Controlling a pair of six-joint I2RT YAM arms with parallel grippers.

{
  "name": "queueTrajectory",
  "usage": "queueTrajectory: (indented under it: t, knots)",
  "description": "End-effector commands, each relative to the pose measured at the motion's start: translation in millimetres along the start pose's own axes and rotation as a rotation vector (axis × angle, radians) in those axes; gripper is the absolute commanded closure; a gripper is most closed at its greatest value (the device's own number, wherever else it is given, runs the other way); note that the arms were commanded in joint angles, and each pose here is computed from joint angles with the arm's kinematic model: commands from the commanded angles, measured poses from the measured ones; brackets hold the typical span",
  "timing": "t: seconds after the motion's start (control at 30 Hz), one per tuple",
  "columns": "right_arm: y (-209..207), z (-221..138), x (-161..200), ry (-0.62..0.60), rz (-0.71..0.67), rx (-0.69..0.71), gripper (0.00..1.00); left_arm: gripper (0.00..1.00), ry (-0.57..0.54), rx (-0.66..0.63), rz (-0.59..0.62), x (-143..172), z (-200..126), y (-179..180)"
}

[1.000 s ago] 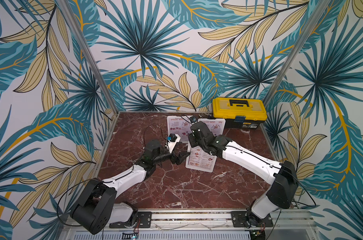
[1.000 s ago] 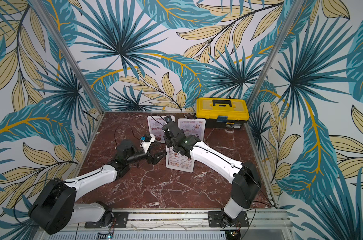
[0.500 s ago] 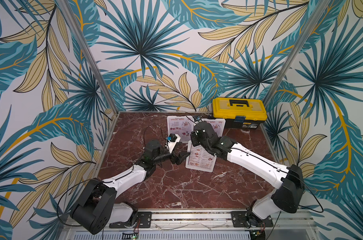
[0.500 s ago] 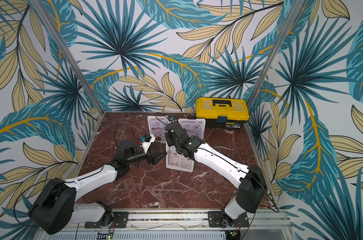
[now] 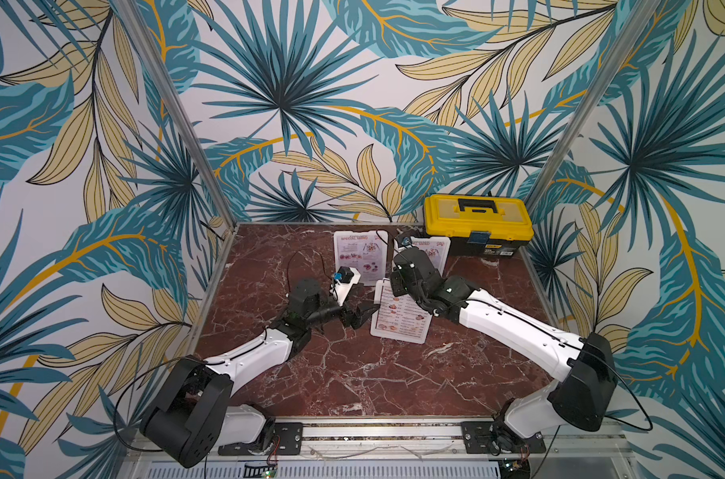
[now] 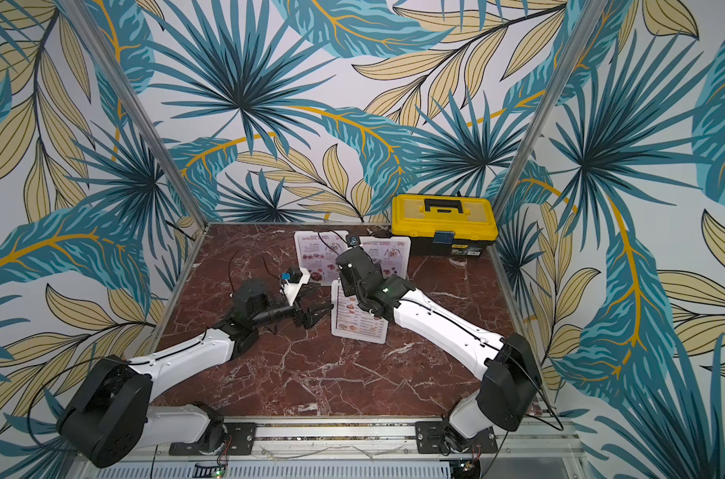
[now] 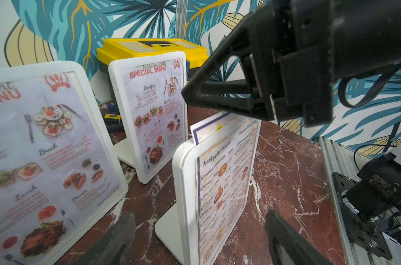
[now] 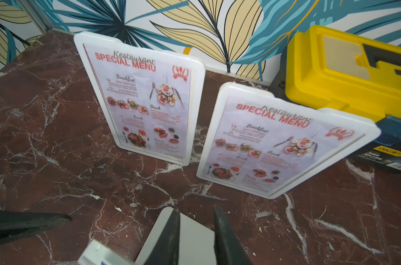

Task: Insert the menus into the narrow rack
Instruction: Insert the menu into the narrow rack.

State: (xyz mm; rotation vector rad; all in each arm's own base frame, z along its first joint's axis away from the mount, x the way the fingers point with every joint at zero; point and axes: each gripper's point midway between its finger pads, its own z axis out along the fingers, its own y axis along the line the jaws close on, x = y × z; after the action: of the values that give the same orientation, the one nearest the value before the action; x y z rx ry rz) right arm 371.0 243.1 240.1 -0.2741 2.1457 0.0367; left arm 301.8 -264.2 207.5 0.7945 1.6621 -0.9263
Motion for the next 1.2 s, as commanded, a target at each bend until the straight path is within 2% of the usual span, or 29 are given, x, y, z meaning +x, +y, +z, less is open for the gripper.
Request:
queueTrajectory:
  t: [0.0,0.53,0.83,1.0,1.17]
  knots:
    - [7,7,17,0.049,0.007,-0.024,0.73,0.12,-0.01,0.004,0.022,-2,-2,-3]
    - [11,23,34,0.074,0.038,-0.019,0.74,0.12,0.006,0.007,0.014,3,3,0]
    - [-40,-16,5,-0.039,0.056,0.156,0.7,0.12,0.005,0.009,0.012,2,4,0]
    - [-68,-18,24,-0.022,0.101,0.207,0.7,0.12,0.004,0.013,0.012,1,4,0]
    - [-68,-10,47,0.009,0.118,0.199,0.71,0.12,0.003,0.017,0.009,0,4,-1]
